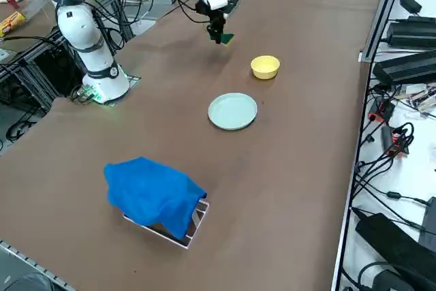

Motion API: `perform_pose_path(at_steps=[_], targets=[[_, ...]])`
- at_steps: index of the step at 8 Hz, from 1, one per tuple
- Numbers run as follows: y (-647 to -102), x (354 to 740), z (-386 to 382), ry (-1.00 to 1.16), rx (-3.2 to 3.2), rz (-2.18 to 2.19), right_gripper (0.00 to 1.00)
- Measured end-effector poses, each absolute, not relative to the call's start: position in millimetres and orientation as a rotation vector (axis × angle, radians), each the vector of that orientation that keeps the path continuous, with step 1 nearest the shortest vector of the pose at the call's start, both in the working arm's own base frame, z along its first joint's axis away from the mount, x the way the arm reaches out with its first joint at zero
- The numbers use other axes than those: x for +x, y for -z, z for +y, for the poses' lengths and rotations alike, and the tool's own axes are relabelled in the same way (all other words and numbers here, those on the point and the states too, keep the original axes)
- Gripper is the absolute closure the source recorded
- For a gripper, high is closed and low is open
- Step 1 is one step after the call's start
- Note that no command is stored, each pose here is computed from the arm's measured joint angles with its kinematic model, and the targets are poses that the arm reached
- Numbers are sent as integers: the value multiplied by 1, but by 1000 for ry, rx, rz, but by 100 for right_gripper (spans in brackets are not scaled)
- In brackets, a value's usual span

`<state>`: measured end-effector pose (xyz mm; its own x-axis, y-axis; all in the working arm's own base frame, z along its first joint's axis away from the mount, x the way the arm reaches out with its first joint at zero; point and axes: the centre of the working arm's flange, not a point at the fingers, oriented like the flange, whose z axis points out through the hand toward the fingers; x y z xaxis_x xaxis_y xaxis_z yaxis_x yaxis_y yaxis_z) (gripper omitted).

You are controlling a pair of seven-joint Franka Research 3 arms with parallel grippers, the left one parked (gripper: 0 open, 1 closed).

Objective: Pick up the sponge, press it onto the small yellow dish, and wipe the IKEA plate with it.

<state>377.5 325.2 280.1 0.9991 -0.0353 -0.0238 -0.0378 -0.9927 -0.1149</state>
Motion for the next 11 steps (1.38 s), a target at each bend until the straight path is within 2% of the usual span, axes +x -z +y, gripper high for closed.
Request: perform_pose_path(at_steps=[5, 7, 11], targets=[[-225, 343, 344, -106, -3101, -9, 79], [-196, 342, 337, -132, -3139, -13, 79], [-190, 349, 328, -132, -3146, -63, 79]])
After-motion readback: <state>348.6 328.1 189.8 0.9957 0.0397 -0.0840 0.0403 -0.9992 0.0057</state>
